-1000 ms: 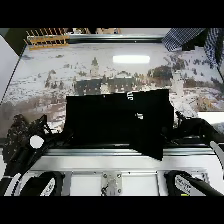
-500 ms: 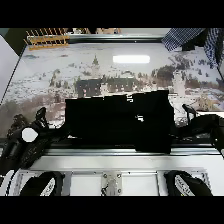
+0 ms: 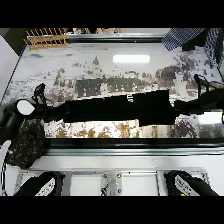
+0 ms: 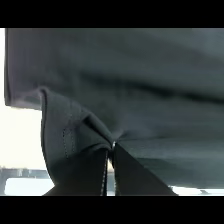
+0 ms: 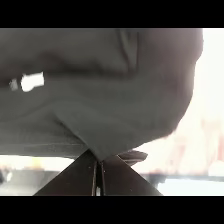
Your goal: Fold the clothes and pants, and hang the long-sleeved shirts on hangers.
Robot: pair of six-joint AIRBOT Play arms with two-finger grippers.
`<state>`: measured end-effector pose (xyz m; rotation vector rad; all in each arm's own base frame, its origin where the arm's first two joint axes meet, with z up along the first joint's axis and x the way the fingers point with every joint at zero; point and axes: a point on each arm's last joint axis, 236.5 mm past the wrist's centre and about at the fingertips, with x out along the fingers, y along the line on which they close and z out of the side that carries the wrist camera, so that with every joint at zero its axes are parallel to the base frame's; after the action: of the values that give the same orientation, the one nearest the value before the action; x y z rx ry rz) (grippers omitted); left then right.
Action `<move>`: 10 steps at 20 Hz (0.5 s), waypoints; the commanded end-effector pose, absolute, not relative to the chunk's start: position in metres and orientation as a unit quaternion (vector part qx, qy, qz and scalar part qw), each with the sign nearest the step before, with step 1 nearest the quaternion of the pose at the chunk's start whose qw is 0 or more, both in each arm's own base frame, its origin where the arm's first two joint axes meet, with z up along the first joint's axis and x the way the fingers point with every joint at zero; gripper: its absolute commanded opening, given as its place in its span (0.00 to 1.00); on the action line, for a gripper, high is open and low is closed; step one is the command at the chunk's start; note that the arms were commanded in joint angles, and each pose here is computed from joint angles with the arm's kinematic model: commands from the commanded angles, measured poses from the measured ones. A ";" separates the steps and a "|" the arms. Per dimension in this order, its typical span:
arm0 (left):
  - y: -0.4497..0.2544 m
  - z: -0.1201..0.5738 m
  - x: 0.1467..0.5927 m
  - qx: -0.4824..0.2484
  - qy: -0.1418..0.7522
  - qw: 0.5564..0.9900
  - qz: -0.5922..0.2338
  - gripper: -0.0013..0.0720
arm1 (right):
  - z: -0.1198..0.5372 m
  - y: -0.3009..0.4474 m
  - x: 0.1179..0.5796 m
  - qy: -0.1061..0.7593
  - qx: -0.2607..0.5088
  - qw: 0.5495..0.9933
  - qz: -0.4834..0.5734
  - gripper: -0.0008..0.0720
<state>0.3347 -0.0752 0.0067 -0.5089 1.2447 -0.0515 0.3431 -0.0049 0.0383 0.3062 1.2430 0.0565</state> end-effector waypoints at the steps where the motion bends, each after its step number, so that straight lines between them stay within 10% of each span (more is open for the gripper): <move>1: -0.074 -0.006 0.379 -0.232 0.582 0.779 -0.021 0.03 | 0.044 -0.015 0.401 0.537 0.146 0.830 0.016 0.03; 10: -0.074 -0.075 0.433 -0.235 0.623 0.746 -0.004 0.03 | -0.013 -0.018 0.481 0.492 0.165 0.855 -0.007 0.03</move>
<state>0.4199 -0.0738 -0.0531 -0.5130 1.3338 -0.0177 0.4551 -0.0201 0.0015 0.3446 1.0898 -0.0048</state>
